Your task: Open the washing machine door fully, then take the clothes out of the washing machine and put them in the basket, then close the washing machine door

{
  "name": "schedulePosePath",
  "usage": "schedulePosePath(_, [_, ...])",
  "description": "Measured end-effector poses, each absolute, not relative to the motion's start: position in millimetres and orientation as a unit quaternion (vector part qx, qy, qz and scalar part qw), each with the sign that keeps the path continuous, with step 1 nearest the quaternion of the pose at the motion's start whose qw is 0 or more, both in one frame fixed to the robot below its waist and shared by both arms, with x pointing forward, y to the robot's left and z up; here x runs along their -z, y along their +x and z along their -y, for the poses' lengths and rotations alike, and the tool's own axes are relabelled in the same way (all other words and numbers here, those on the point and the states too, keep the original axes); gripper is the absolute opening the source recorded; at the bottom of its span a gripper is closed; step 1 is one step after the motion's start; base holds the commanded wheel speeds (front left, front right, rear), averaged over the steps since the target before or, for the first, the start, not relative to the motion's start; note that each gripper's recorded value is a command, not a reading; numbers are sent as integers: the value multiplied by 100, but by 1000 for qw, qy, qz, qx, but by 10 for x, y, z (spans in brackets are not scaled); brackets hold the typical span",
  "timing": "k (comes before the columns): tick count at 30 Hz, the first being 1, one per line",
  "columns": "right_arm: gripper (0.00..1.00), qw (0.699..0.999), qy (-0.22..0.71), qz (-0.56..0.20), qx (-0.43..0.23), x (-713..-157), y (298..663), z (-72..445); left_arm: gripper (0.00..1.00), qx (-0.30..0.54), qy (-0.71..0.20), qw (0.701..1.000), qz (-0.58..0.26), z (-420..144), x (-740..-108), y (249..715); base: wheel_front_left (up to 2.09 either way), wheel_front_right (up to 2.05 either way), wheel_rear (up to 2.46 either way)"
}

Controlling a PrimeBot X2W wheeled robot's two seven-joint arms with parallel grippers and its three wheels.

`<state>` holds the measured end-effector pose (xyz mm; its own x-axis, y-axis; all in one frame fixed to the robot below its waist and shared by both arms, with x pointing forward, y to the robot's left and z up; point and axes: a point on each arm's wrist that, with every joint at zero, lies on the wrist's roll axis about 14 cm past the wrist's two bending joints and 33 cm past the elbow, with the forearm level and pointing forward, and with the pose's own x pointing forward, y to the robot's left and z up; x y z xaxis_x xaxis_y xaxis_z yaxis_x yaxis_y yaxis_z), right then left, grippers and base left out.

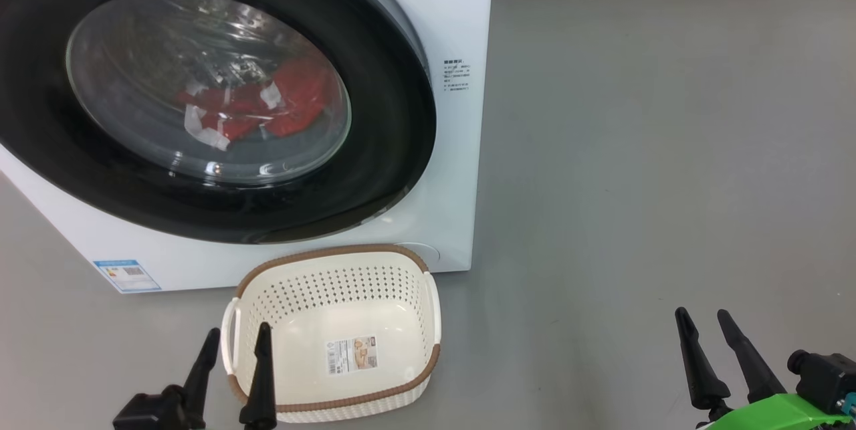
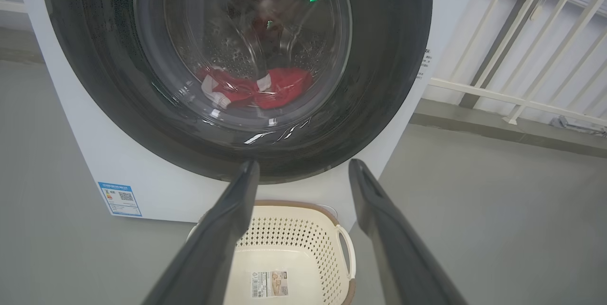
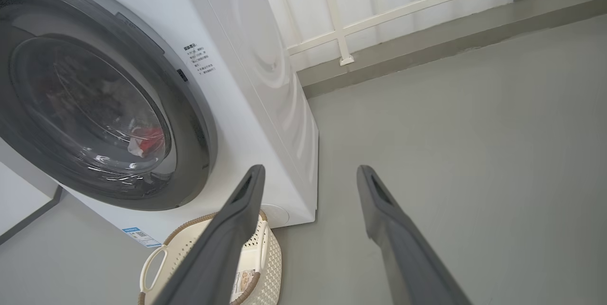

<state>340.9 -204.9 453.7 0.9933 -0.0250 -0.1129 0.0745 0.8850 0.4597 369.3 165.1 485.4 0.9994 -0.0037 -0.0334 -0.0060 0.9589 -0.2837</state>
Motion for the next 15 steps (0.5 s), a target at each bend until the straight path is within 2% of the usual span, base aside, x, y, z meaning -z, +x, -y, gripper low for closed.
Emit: schedulePosePath(15, [100, 985, 163, -52, 12, -4510, 3358, 2053, 100, 15, -65, 998, 4, -1594, -4908, 3697, 0, 0, 0])
